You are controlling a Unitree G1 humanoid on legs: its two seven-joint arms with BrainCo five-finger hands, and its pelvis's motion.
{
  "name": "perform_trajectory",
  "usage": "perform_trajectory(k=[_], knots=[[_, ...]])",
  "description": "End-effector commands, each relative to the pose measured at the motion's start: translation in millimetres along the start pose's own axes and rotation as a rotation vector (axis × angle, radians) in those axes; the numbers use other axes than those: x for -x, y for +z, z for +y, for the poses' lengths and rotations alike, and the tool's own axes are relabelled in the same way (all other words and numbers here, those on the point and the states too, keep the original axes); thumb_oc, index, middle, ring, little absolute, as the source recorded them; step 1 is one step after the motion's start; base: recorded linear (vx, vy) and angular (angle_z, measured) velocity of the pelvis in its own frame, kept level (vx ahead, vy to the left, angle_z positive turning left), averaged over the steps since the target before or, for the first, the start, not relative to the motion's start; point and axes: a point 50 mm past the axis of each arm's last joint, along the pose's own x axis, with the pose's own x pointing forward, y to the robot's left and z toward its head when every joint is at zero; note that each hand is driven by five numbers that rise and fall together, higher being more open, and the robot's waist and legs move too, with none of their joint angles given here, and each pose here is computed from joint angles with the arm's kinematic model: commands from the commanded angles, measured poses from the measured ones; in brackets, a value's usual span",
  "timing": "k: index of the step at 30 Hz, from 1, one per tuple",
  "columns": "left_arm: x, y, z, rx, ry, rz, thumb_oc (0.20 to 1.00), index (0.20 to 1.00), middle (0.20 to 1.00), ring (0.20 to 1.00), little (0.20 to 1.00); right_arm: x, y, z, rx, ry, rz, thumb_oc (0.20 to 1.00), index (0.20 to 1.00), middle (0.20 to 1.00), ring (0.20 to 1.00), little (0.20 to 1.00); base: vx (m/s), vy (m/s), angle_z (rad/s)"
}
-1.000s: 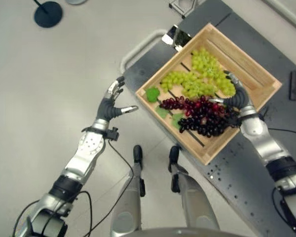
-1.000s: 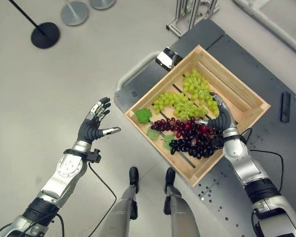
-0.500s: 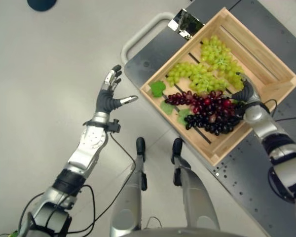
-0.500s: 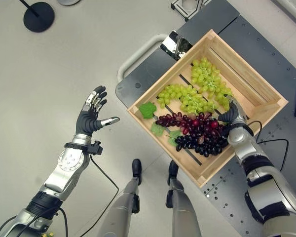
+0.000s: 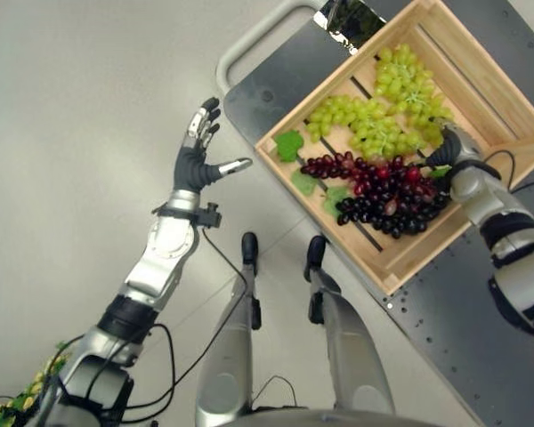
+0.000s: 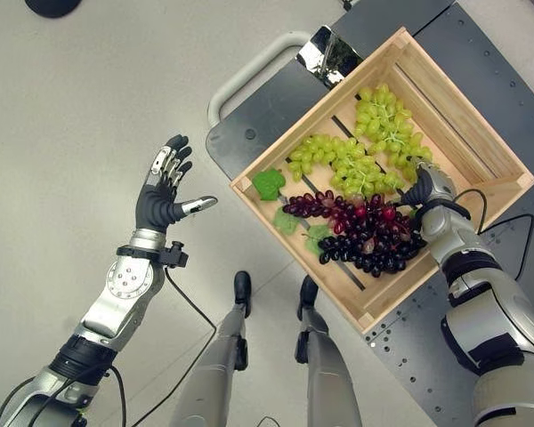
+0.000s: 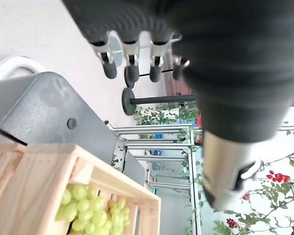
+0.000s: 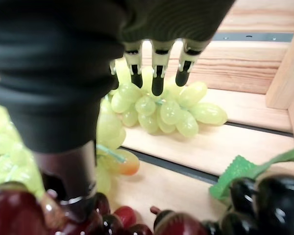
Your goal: Pick up the fruits from the basket on one side to the basket on the other side
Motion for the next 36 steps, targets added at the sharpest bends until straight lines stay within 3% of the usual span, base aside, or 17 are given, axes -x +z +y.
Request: perform_trajectory(k=[1, 11, 20, 28, 36], knots=[[-7, 32, 3, -0.012, 0.05, -0.165, 1.0, 1.0, 1.0, 1.0, 1.0, 9, 12, 22, -0.02, 0.066, -0.074, 1.0, 1.0, 1.0, 1.0, 1.0, 0.0, 0.0, 0.0], [3, 22, 15, -0.041, 0.109, -0.105, 1.0, 1.0, 1.0, 1.0, 1.0, 61, 11, 65, -0.241, 0.106, -0.182, 1.0, 1.0, 1.0, 1.0, 1.0, 0.01, 0.0, 0.0], [8, 17, 17, -0.06, 0.077, -0.082, 1.0, 1.0, 1.0, 1.0, 1.0, 101, -23, 102, -0.254, 0.243, -0.103, 1.0, 1.0, 1.0, 1.0, 1.0, 0.03, 0.008, 0.01], [12, 16, 18, -0.06, 0.07, -0.076, 1.0, 1.0, 1.0, 1.0, 1.0, 101, -22, 114, -0.242, 0.295, -0.089, 1.0, 1.0, 1.0, 1.0, 1.0, 0.02, 0.002, -0.02], [13, 19, 11, -0.01, 0.069, -0.088, 1.0, 1.0, 1.0, 1.0, 1.0, 70, -24, 103, -0.119, 0.254, -0.007, 1.0, 1.0, 1.0, 1.0, 1.0, 0.0, 0.0, 0.0]])
